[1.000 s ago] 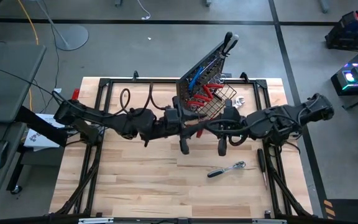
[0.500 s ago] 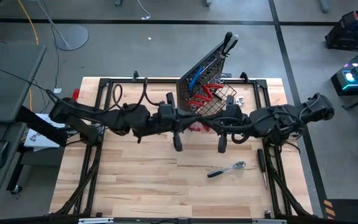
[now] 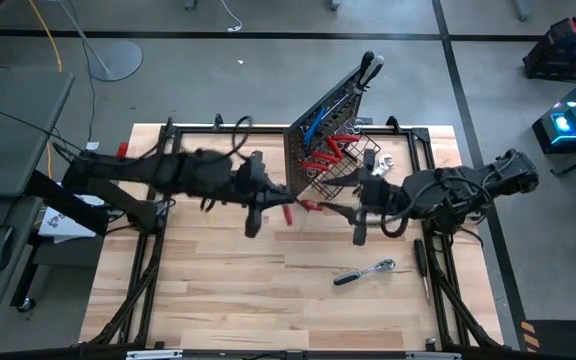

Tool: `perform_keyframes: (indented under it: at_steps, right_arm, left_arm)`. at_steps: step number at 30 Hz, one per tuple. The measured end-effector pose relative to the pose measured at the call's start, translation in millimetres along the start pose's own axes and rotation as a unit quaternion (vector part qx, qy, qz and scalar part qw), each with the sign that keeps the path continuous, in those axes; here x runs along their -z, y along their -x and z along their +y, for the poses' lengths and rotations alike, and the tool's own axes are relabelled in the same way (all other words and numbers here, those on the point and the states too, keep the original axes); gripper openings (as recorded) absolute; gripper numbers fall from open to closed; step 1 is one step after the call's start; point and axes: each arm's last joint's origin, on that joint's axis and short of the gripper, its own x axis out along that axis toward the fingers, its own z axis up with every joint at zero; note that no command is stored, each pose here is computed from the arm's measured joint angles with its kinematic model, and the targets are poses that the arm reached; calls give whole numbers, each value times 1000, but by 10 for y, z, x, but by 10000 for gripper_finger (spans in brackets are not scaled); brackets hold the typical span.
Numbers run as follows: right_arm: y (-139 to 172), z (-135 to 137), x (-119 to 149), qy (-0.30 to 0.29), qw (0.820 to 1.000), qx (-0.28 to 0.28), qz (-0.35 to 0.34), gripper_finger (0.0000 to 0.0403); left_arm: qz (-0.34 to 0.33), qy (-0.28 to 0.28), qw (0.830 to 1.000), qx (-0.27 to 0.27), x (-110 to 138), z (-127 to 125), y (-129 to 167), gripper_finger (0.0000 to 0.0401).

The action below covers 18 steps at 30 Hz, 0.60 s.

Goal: Hang tools onto peg board
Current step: Hang the red allen wrench on the peg board

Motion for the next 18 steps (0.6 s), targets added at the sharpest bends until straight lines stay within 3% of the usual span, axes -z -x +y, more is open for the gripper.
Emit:
perform_keyframes:
  at_steps: [4, 9, 13, 18]
  right_arm:
    - [-63, 70, 41, 124, 992, -15, 9, 198]
    - [-235, 254, 158, 290, 956, 11, 42, 199]
    - [-387, 424, 290, 405, 908, 55, 90, 199]
    - [-498, 524, 384, 471, 864, 115, 137, 199]
  left_arm:
    - [92, 135, 984, 78, 97, 290, -100, 0]
    - [155, 308, 919, 191, 122, 528, -308, 0]
    - [164, 369, 883, 239, 97, 581, -427, 0]
    - [174, 402, 863, 253, 96, 555, -474, 0]
